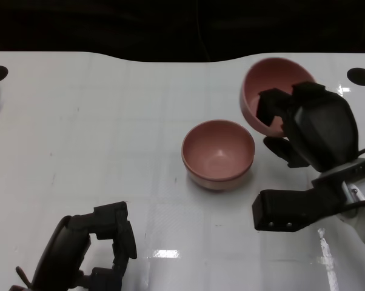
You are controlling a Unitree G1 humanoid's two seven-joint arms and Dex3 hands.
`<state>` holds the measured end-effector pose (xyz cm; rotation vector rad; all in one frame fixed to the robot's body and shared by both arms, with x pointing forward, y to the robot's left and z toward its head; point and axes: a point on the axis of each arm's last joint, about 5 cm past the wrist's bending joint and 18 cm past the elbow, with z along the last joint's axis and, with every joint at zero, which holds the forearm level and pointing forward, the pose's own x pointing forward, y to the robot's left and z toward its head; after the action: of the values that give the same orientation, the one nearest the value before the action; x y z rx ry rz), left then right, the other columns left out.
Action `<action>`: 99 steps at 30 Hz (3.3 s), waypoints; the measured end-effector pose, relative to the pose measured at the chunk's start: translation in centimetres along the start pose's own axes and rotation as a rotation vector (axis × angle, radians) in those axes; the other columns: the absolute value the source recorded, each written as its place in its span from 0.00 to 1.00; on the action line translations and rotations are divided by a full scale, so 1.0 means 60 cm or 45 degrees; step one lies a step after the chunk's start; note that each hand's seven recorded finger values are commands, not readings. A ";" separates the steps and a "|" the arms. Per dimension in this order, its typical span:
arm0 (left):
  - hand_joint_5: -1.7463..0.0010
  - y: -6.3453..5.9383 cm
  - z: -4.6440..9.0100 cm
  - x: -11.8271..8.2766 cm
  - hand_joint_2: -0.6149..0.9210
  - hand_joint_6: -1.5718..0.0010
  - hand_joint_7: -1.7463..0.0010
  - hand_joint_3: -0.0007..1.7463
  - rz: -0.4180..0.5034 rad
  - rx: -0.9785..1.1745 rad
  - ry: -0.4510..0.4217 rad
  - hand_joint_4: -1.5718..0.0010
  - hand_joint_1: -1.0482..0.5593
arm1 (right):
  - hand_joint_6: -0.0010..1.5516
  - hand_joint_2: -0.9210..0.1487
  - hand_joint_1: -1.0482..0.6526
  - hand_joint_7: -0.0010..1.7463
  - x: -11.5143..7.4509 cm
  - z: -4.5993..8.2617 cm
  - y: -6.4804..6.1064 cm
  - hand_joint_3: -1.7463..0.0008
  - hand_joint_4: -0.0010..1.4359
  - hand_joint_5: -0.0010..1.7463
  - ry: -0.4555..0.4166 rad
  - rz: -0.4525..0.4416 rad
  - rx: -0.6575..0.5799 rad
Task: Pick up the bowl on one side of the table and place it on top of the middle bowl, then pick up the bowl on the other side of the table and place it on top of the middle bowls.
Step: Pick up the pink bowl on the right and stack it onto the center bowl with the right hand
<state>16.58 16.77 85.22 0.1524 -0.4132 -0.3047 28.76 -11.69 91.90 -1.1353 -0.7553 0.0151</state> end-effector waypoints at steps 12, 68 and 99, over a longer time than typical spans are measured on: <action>0.00 -0.001 0.000 0.000 0.59 0.45 0.09 0.91 -0.004 -0.003 -0.001 0.38 0.65 | 0.50 0.56 0.54 0.96 0.023 0.043 0.016 0.41 0.67 1.00 -0.167 0.150 0.139; 0.00 -0.002 0.000 0.003 0.57 0.43 0.12 0.92 -0.044 0.030 0.008 0.39 0.65 | 0.14 0.00 0.12 0.01 -0.003 0.062 0.008 0.74 0.16 0.02 -0.182 0.626 0.000; 0.01 -0.003 -0.002 0.002 0.58 0.43 0.12 0.90 -0.045 0.029 0.017 0.38 0.65 | 0.11 0.00 0.16 0.00 -0.034 0.062 0.042 0.77 0.13 0.02 -0.165 0.651 0.074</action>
<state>16.70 16.59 85.12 0.1842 -0.4015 -0.3340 26.07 -8.34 89.53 -1.2542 -0.5568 0.5409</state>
